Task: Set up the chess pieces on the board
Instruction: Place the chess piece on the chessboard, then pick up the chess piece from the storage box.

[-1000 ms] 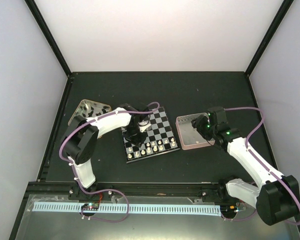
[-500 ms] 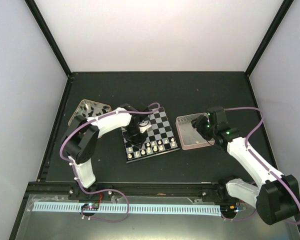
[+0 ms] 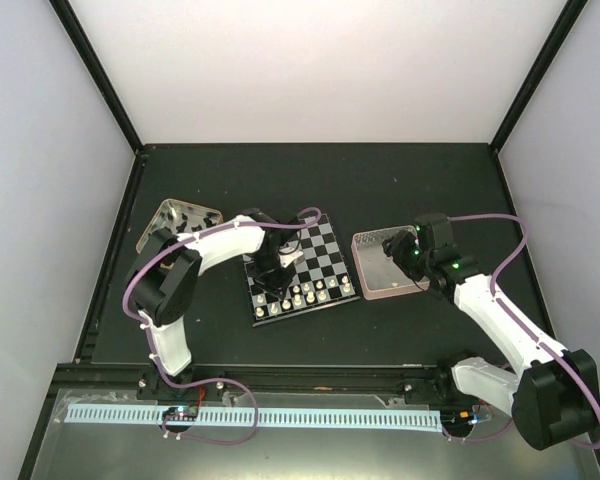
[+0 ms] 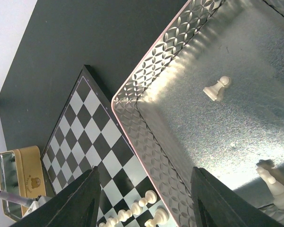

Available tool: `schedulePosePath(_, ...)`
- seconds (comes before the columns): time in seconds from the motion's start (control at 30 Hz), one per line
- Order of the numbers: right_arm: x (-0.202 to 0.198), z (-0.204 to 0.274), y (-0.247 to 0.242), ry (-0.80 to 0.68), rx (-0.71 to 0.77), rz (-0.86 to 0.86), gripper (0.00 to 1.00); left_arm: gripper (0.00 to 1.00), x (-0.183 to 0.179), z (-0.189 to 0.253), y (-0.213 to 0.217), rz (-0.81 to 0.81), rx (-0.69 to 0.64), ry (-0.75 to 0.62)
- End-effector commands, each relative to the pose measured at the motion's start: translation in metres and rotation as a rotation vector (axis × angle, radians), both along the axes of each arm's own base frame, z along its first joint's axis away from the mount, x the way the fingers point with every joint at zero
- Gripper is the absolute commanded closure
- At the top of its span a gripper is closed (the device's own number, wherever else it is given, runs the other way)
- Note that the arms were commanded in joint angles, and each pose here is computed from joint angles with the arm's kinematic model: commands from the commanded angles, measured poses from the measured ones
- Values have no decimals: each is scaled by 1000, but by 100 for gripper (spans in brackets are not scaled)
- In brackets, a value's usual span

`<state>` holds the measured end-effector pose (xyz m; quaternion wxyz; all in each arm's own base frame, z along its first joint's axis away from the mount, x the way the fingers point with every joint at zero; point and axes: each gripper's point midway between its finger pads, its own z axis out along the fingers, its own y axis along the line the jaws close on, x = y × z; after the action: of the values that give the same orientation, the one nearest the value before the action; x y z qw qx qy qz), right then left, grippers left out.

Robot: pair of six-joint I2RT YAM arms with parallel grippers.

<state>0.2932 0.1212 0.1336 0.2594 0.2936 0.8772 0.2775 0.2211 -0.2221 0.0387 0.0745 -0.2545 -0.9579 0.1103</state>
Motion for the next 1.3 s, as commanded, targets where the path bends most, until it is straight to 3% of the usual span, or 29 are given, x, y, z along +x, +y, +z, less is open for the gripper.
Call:
schedulePosePath(0.0, 0, 0, -2, -5, -10, 4, 46, 77, 9, 4, -3, -1, 13, -25)
schedulePosePath(0.17, 0, 1, -3, -7, -12, 2, 46, 76, 11, 8, -7, 0, -5, -37)
schedulePosePath(0.57, 4, -5, -8, -11, -118, 57, 46, 60, 24, 44, -13, 9, -76, -154)
schedulePosePath(0.9, 18, -44, -20, 118, -339, 147, 50, 58, 59, 125, -30, 71, -298, -486)
schedulePosePath(1.07, 32, -61, -23, 187, -419, 171, 54, 52, 64, 173, -31, 96, -444, -679)
schedulePosePath(1.27, 45, -80, -36, 258, -502, 102, 57, 47, 57, 202, -25, 106, -536, -792)
